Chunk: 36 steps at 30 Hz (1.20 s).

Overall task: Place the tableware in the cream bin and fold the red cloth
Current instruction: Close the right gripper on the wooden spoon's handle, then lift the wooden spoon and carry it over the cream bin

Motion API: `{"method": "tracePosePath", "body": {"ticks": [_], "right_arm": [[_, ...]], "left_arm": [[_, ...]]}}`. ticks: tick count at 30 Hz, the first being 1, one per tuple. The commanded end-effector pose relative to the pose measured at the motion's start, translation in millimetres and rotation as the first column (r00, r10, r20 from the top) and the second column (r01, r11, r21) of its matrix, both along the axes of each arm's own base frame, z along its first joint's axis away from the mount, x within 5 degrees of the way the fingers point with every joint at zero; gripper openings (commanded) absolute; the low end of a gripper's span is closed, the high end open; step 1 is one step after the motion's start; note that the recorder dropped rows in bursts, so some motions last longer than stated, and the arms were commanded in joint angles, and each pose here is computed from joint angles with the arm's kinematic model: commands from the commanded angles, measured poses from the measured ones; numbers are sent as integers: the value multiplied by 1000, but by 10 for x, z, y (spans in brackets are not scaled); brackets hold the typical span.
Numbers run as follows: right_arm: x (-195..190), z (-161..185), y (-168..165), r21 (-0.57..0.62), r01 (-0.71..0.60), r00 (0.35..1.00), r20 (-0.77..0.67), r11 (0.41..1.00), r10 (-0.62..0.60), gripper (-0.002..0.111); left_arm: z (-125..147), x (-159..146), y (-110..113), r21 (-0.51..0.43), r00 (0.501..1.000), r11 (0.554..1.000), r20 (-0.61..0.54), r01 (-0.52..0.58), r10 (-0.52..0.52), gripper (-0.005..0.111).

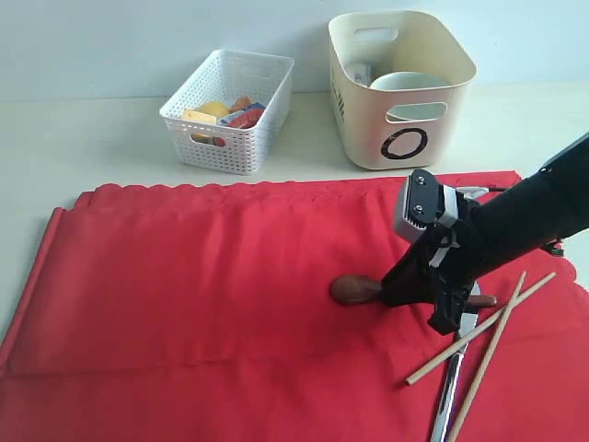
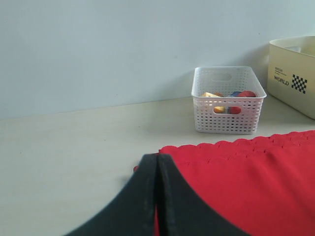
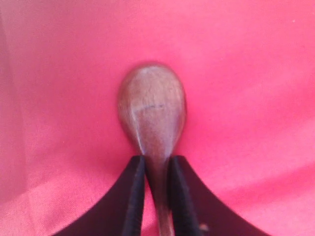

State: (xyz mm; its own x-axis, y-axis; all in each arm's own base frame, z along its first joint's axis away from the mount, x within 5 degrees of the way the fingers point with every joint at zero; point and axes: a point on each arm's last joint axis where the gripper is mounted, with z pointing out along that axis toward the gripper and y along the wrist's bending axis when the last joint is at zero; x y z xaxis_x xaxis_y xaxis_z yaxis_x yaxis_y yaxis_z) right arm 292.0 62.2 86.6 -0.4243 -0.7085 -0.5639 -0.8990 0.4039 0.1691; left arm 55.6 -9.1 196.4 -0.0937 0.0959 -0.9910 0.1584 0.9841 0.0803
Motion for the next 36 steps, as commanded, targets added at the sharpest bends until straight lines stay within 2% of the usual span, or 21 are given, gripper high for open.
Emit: {"method": "tracePosePath", "body": {"ticks": [1,13,21,30,36], "right_arm": [[-42,-141,-44,-87,-36,999,-13,996,35,2],[-1,-86,-26,-55,38,999,-13,998,-38,0],[50,343,-14,-4,138,987,82,990,-138,0],[125,756,34,149,246,944,188,958,-272,0],[293,989,88,309,318,905,182,896,-384,0]], "left_arm": [[-6,-3,3,-4,1000,1000,4,-5,5,1],[-6,-3,3,-4,1000,1000,4,-5,5,1],[-6,-3,3,-4,1000,1000,4,-5,5,1],[-6,-3,3,-4,1000,1000,4,-5,5,1],[-6,-3,3,-4,1000,1000,4,-5,5,1]]}}
